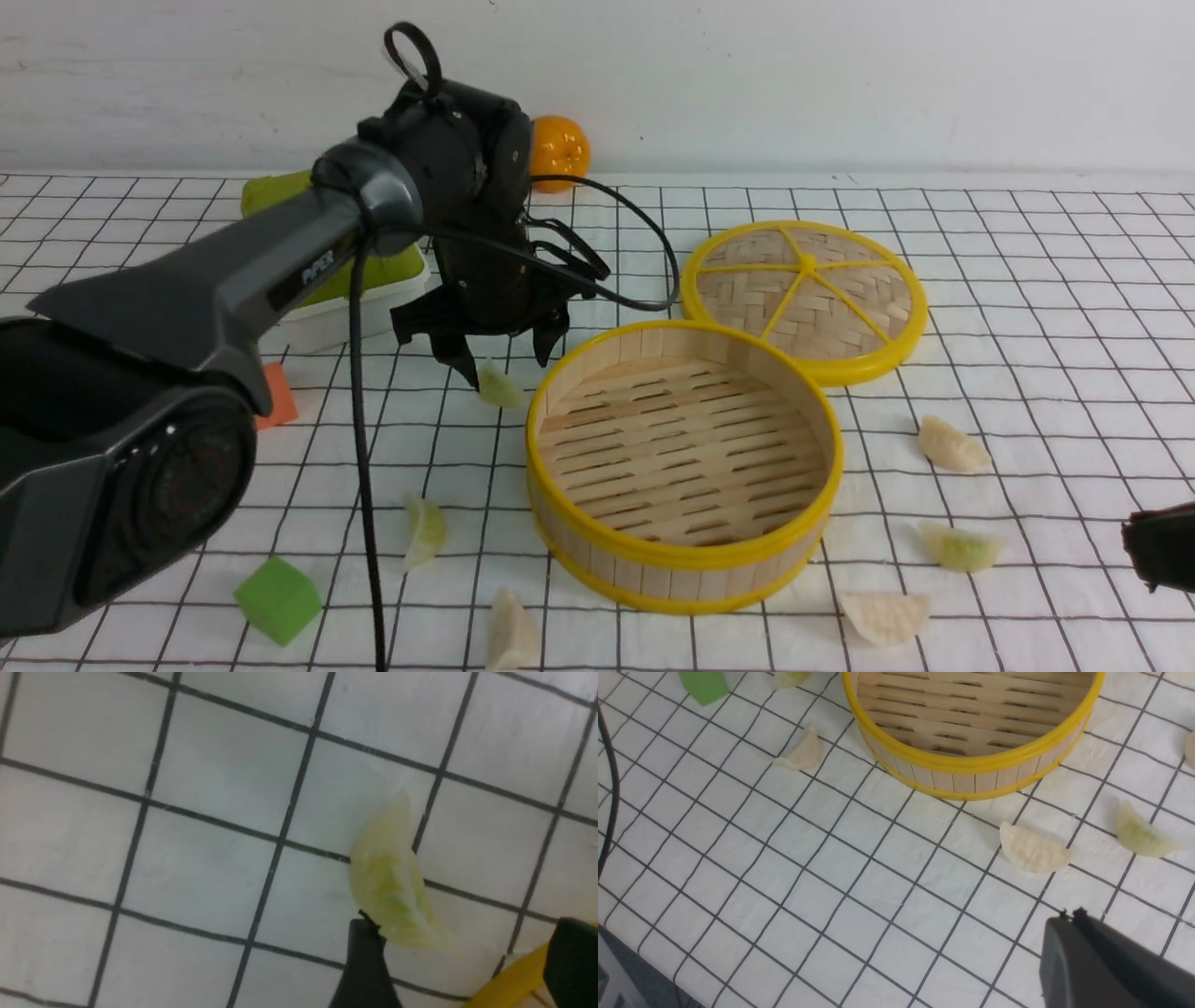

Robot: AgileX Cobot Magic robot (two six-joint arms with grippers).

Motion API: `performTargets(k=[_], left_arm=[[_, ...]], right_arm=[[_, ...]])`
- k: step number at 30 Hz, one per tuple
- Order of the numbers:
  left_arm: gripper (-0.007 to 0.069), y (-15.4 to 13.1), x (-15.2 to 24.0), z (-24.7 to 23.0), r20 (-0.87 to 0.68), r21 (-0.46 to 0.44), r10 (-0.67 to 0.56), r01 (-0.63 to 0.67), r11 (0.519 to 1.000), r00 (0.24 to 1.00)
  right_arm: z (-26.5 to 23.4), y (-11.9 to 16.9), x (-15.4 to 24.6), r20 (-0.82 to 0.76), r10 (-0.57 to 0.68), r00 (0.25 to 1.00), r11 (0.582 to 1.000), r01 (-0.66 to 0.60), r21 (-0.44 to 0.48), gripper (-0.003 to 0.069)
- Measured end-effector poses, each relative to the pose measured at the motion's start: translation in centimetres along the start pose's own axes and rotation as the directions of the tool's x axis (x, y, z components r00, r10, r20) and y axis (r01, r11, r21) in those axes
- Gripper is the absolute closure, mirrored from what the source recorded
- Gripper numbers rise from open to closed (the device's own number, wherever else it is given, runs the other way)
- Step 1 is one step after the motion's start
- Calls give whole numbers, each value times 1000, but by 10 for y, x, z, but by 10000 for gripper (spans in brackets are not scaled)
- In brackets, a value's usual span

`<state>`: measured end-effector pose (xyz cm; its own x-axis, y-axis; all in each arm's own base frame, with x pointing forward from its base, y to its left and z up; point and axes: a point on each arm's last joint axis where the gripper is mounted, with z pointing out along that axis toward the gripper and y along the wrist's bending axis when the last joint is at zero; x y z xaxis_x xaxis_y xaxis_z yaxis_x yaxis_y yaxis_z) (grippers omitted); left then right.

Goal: Put the dumplings into the steamer on the table with the white tablecloth.
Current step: 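Reach for and grasp a dumpling on the table with the left gripper, then place the dumpling into the bamboo steamer basket with the left gripper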

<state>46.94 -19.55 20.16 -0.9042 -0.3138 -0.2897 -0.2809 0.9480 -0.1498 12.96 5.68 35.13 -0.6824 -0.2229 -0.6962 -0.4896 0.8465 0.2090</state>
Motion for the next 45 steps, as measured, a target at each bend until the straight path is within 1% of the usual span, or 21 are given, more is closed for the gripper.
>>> performTargets(k=[3,7,9,10,11,13,14,18,22,24,26,27,29,30,31,33,34,36,38,42,45], left_arm=[[164,1,2,18,-6,-23,-15,14,1000,1000],[235,1,1,27,13,-20,-24,24,999,1000],[302,0,0,27,24,-11,-29,29,1000,999],[379,-1,-1,27,29,-6,-29,29,1000,999],[415,-1,-1,27,29,-6,-29,29,1000,999],[438,0,-1,27,26,-11,-13,13,1000,1000],[438,0,-1,27,25,-12,-10,10,1000,1000],[438,2,-1,14,10,-28,98,-98,995,995],[439,3,-5,-35,49,-14,189,-188,982,981],[440,2,-2,-89,100,13,257,-260,966,961],[440,-1,2,-111,127,34,286,-293,956,950],[440,-9,13,-131,146,63,325,-337,939,934],[440,-20,32,-145,137,110,369,-384,917,919],[440,-31,46,-146,118,137,397,-411,901,910],[440,-32,49,-144,110,139,405,-417,898,908],[441,-53,78,-127,48,154,467,-468,870,883],[441,-58,85,-119,33,155,474,-473,867,880],[441,-65,91,-107,20,156,469,-467,871,883],[441,-73,94,-81,11,156,415,-412,898,910],[441,-75,90,-54,12,138,357,-355,925,934],[441,-75,91,-34,3,116,353,-351,929,936]], right_arm=[[0,0,0,-3,-11,1000,1000,11,1,659],[0,0,1,-7,-15,1000,1000,15,0,657],[0,0,1,-7,-18,1000,1000,18,0,657],[0,0,1,-8,-19,1000,1000,19,0,657],[0,0,1,-8,-20,1000,1000,20,0,657],[0,0,1,-8,-20,1000,1000,20,0,657],[0,0,1,-9,-20,1000,1000,20,0,657],[0,0,1,-13,-20,1000,1000,20,-2,655],[0,0,1,-16,-20,1000,1000,20,-3,652],[0,0,1,-10,-19,1000,1000,19,-4,650],[0,0,0,-3,-19,1000,1000,19,-1,650],[0,0,-1,7,-18,1000,1000,18,1,648],[0,0,-1,10,-17,1000,1000,17,1,647],[0,0,-1,9,-17,1000,1000,17,1,646],[0,0,-1,9,-17,1000,1000,17,1,645],[0,0,0,3,-17,1000,1000,17,-2,643],[0,0,0,1,-17,1000,1000,17,-3,643],[0,0,0,0,-17,1000,1000,17,-3,642],[0,0,0,-2,-17,1000,1000,17,-4,639],[0,1,0,-1,-24,1000,1000,24,-4,637],[0,1,0,-1,-25,1000,1000,25,-4,632]])
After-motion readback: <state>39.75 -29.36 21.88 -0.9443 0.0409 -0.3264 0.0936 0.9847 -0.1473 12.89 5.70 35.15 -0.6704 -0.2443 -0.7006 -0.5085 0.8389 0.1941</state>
